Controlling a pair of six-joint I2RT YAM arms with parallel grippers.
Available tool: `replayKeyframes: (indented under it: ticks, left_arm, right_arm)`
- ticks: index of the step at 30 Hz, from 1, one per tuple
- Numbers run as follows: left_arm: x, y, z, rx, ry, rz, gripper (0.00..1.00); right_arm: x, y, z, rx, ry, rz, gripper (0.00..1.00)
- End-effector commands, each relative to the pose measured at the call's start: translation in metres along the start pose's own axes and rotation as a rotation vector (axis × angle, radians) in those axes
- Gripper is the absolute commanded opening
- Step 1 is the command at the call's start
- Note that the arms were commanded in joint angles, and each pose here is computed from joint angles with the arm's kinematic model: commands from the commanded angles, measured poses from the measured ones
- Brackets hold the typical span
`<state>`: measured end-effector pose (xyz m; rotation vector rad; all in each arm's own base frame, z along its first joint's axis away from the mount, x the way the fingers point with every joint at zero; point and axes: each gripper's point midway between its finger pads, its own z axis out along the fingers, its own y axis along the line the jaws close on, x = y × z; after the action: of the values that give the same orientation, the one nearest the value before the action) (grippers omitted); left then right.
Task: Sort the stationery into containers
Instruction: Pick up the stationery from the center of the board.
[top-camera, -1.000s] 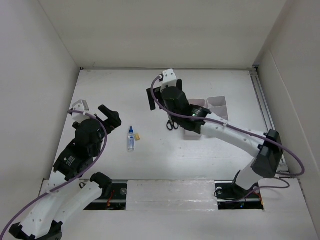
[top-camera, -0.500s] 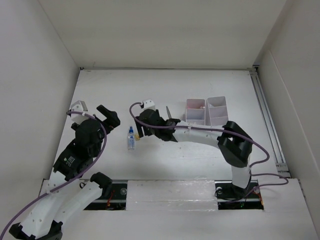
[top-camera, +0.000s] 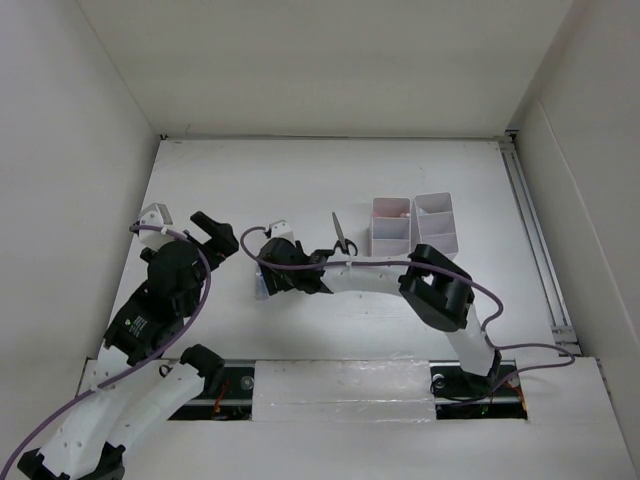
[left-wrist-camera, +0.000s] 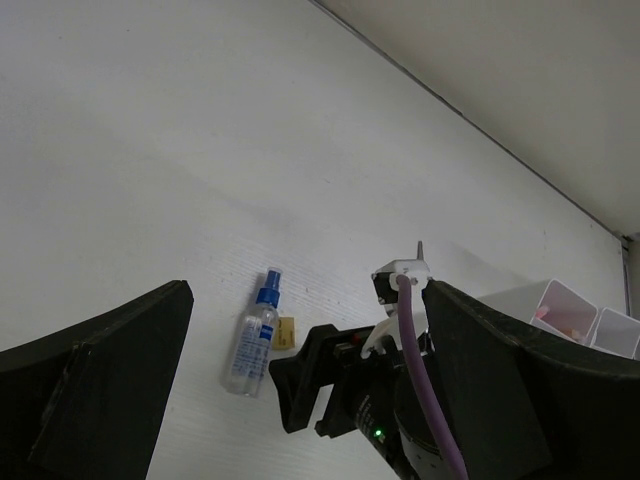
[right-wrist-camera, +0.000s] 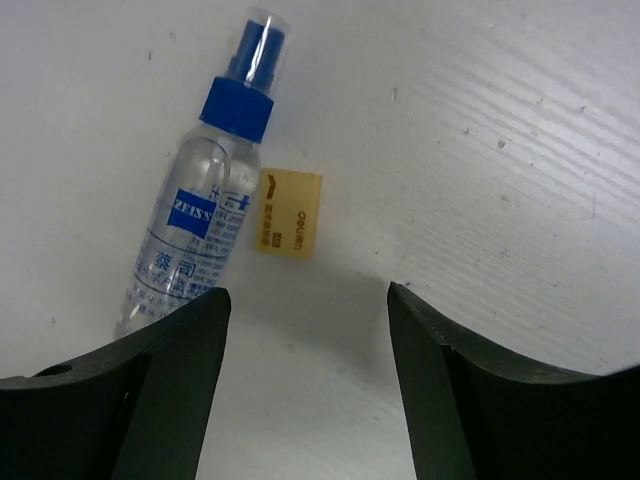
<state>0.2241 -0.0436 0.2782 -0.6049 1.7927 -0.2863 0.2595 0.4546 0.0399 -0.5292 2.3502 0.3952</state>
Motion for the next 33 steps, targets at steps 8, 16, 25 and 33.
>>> replayKeyframes:
  ticks: [8, 16, 25, 33]
  left_arm:
    - [-0.01, -0.004, -0.004, 0.021, -0.029, -0.026, 1.0]
    - [-0.006, -0.004, -0.003, 0.022, -0.017, -0.02, 1.0]
    - [-0.007, -0.001, -0.004, 0.015, -0.024, -0.03, 1.0]
    - [-0.007, 0.001, -0.004, 0.002, -0.027, -0.034, 1.0]
  right_arm:
    - [-0.036, 0.01, 0.01, 0.053, -0.058, 0.011, 0.66]
    - [-0.035, 0.007, 0.014, 0.079, -0.053, 0.004, 0.61]
    - [-0.022, -0.002, 0.03, 0.111, -0.013, -0.017, 0.5]
    - [-0.025, -0.008, 0.038, 0.117, -0.008, -0.015, 0.37]
